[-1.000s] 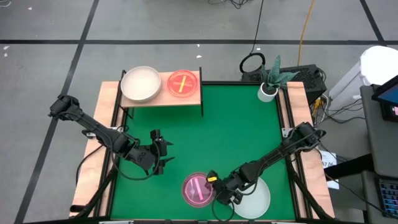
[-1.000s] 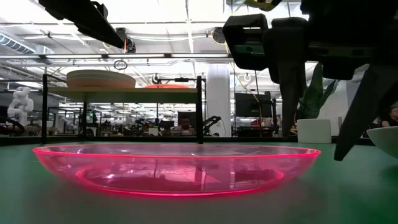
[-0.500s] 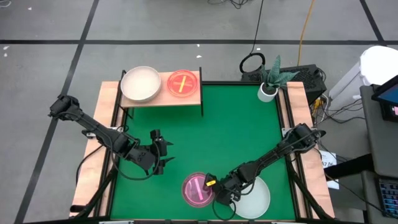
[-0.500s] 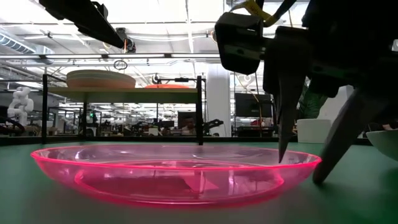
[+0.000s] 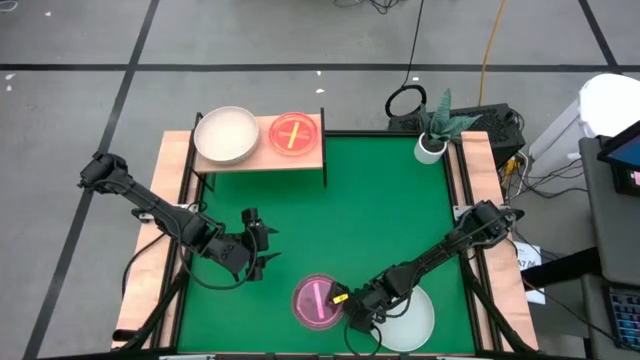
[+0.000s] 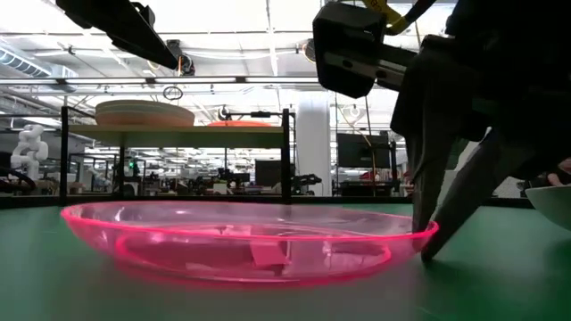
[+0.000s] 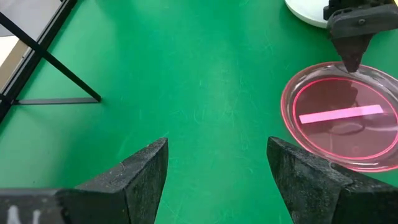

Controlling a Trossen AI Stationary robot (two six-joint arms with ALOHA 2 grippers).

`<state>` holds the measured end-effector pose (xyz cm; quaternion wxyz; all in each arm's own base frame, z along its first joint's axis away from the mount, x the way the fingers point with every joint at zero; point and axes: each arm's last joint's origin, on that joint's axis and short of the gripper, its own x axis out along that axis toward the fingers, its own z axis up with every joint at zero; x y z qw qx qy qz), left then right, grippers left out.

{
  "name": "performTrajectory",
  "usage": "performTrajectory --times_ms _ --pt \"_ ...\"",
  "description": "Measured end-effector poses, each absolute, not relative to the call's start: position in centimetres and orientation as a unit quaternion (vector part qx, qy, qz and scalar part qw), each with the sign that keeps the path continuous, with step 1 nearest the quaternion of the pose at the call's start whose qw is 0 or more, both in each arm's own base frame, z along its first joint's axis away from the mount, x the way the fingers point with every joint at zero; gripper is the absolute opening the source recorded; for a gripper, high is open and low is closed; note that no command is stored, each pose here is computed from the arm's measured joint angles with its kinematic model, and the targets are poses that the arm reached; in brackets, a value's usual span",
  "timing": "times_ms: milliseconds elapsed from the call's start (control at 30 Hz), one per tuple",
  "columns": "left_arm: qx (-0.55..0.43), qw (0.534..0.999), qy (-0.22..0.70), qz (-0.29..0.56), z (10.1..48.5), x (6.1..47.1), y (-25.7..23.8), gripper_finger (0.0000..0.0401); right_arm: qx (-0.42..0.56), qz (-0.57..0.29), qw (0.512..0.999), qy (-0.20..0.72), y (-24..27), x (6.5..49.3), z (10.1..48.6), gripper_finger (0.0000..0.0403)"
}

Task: Place and stack plates onto a shelf
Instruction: Stack the pink plate on top of the orange plate on the shelf

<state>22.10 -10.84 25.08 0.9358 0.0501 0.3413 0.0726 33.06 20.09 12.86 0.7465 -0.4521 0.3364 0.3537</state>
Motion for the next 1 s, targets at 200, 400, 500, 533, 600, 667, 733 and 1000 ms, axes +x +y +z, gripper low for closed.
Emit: performTrajectory --times_ms 200,400,500,533,600,667,733,1000 --pt "0.05 0.936 0.341 0.073 25.1 22.1 -10.8 0.0278 -0.472 0.308 0.756 0.333 19.7 32.7 14.8 0.0002" --pt "0.047 0.936 0.341 0.073 25.1 22.1 -10.8 0.0278 -0.484 0.258 0.769 0.328 18.6 32.4 17.5 0.0001" --pt "0.046 0.936 0.341 0.074 25.1 22.1 -10.8 0.0278 -0.49 0.227 0.777 0.323 17.8 32.3 19.1 0.0001" --pt "0.044 0.936 0.341 0.075 25.1 22.1 -10.8 0.0278 -0.492 0.216 0.779 0.322 17.5 32.2 19.7 0.0" --pt "0.042 0.936 0.341 0.075 25.1 22.1 -10.9 0.0278 -0.495 0.199 0.782 0.324 16.9 32.0 20.7 0.0" --pt "0.04 0.937 0.34 0.074 25.1 22.0 -11.0 0.0278 -0.491 0.189 0.787 0.322 16.0 31.8 21.8 0.0" --pt "0.04 0.937 0.34 0.071 25.1 21.9 -11.2 0.0278 -0.487 0.179 0.792 0.322 15.1 31.5 22.9 0.0" --pt "0.046 0.939 0.335 0.066 25.1 21.6 -11.8 0.0278 -0.488 0.137 0.799 0.323 10.8 31.4 25.9 0.0"
